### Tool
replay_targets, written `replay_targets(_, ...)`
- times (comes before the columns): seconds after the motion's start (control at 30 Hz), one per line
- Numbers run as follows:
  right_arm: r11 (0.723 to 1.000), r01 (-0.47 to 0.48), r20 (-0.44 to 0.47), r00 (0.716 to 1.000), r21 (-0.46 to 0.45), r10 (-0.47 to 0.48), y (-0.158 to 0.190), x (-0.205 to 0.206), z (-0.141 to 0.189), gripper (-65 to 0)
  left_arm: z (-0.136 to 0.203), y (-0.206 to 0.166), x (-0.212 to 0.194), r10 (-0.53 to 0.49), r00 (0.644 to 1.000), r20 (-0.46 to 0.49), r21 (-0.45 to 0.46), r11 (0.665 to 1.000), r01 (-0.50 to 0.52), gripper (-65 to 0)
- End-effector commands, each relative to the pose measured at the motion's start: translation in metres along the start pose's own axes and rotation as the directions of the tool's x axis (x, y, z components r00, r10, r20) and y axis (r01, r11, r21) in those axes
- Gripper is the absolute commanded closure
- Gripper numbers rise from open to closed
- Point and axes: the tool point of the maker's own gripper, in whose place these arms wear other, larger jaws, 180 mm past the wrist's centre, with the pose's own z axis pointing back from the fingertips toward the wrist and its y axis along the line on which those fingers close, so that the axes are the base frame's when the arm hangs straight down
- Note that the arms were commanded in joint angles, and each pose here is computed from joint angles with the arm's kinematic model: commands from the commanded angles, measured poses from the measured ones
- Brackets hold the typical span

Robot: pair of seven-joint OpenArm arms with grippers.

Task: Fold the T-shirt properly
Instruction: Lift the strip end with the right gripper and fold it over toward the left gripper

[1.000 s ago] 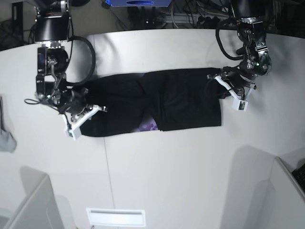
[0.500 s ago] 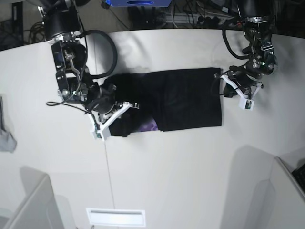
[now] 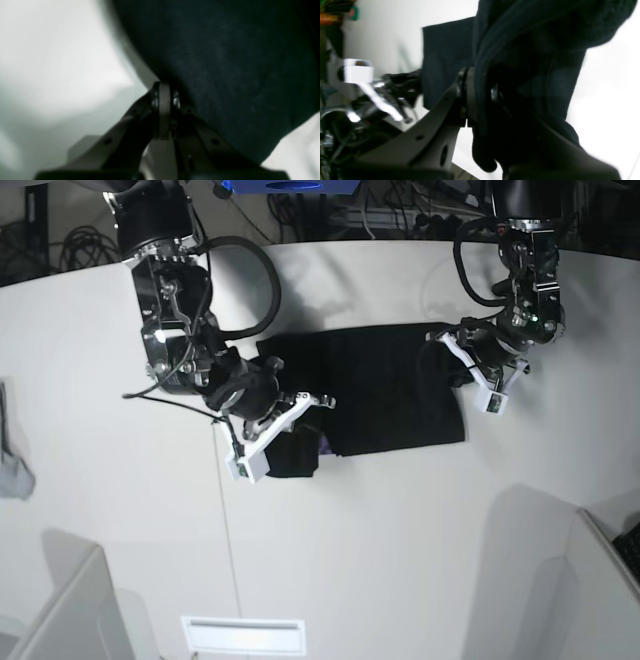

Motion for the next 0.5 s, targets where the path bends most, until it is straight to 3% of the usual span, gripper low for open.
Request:
replay_targets(0.0,0.999,-0.021,0.062,0.998,0.04,0.019,0.015,0.017,0.007,0.0,0.003,0.002,0.007,-0.017,1.0,0.015,0.003,1.0,0.017,0.0)
replay_targets(0.23,0.998,-0.029,0.083,0.996,0.063,0.023,0.025,0.022,0.011,0.0,-0.004,-0.003,0.032,-0.017,0.998,0.064,-0.007,1.0,0.018,0.0)
replay_targets(0.47,0.997,-0.024,0.095,0.995,0.074,0.017,0.029,0.025,0.01,0.0,-0.021,-0.032,0.049,-0.057,0.996,0.064,-0.045,0.997,0.06,0.0)
